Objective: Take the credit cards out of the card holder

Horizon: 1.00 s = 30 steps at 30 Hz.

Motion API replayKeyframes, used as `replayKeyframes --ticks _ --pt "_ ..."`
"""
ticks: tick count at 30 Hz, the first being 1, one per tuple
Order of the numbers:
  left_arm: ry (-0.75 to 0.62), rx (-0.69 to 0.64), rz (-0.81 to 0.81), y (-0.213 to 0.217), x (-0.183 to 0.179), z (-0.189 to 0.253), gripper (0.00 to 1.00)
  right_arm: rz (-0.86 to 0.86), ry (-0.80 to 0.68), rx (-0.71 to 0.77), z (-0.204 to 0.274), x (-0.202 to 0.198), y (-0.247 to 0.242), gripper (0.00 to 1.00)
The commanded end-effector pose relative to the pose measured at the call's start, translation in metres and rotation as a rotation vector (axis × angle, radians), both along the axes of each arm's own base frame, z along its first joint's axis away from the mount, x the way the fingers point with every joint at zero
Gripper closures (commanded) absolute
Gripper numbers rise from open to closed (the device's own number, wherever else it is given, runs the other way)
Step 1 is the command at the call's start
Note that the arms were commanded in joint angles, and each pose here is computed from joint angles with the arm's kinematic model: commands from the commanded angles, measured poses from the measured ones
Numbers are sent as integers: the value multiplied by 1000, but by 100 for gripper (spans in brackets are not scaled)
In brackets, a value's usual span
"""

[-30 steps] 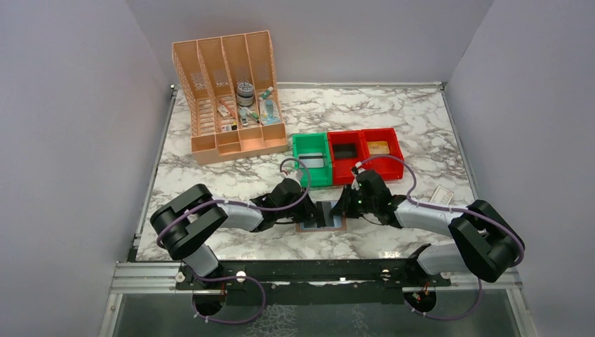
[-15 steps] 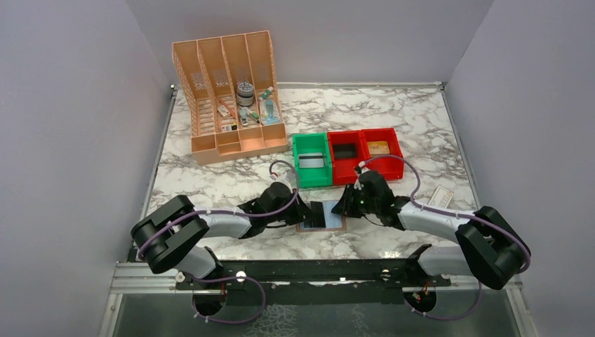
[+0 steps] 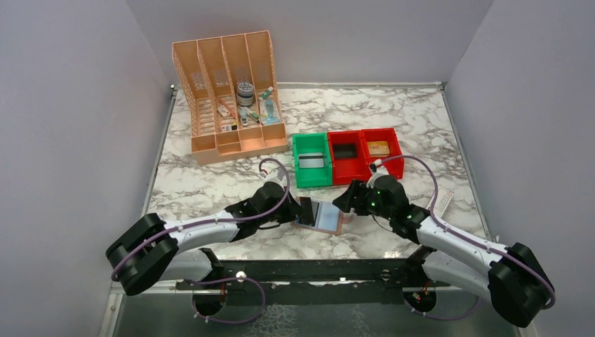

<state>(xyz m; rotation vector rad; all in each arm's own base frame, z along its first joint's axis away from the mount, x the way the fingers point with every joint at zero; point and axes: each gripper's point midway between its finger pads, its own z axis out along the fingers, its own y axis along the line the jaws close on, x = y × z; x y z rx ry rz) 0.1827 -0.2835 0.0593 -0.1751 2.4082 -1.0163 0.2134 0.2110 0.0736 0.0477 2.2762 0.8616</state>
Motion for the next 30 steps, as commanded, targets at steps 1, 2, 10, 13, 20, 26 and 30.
replayKeyframes --ticks 1,2,10,13,20,26,30 --pt "-82 44 55 14 14 15 100 -107 -51 -27 3 11 -18 33" --pt "-88 38 52 13 14 18 100 -129 -56 -38 2 12 -22 33" --pt "-144 -78 -69 -9 8 46 100 -67 -109 23 16 16 -20 23" --pt "-139 -123 -161 -24 2 58 100 23 -87 107 21 17 -21 23" --pt "-176 -231 -258 -39 -4 81 100 229 -128 284 53 4 7 23" --pt "-231 -311 -316 -45 -9 104 100 334 -122 395 71 -8 22 23" --pt "-263 -343 -311 -42 -9 113 100 403 -114 426 73 -17 27 28"
